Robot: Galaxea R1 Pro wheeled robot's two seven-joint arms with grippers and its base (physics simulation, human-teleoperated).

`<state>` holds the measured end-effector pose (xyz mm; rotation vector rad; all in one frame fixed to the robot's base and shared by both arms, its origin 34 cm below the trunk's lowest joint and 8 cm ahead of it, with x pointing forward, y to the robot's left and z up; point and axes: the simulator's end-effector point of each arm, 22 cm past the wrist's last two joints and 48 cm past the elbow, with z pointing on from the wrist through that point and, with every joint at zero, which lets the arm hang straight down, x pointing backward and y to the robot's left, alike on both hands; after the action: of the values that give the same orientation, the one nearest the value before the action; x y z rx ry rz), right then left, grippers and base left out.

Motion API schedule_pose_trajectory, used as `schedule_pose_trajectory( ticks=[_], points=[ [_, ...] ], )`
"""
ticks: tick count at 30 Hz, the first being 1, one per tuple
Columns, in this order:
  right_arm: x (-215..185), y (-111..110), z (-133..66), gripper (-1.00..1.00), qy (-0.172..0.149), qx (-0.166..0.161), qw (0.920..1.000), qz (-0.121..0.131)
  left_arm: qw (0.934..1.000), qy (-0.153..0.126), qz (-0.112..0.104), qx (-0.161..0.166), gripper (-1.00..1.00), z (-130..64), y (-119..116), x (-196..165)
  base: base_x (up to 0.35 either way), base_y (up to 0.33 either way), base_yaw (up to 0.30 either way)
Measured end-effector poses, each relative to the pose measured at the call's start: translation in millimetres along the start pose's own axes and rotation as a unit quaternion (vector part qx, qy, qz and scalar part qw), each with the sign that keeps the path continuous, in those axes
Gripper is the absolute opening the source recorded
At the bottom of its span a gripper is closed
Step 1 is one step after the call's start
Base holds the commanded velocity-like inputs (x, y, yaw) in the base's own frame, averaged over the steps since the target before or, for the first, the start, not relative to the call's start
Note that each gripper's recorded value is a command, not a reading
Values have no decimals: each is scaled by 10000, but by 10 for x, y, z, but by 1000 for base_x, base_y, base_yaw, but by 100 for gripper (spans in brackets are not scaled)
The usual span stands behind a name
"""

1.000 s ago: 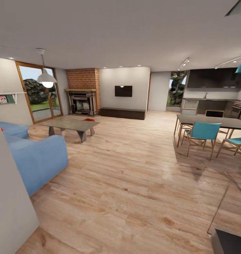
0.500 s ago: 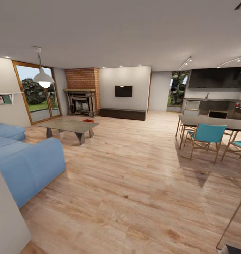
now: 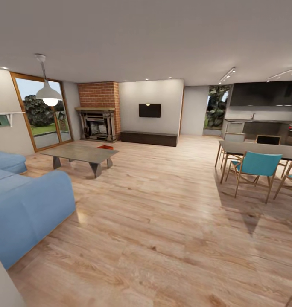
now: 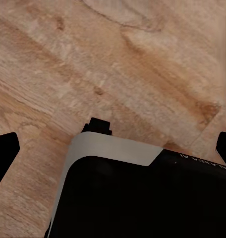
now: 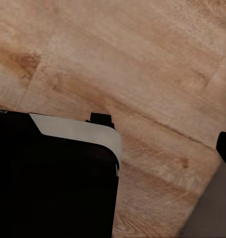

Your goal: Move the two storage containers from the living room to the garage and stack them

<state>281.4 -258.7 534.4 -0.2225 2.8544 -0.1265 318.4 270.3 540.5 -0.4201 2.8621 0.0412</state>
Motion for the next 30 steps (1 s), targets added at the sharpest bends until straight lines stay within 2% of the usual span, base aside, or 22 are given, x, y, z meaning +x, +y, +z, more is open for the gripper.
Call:
schedule_pose_trajectory(
  ticks=[30],
  points=[
    [0, 0, 0, 100, 1, 0, 10000, 5, 10000, 2, -12, -3, 100, 0, 3, 1, 325, 0, 0]
  ],
)
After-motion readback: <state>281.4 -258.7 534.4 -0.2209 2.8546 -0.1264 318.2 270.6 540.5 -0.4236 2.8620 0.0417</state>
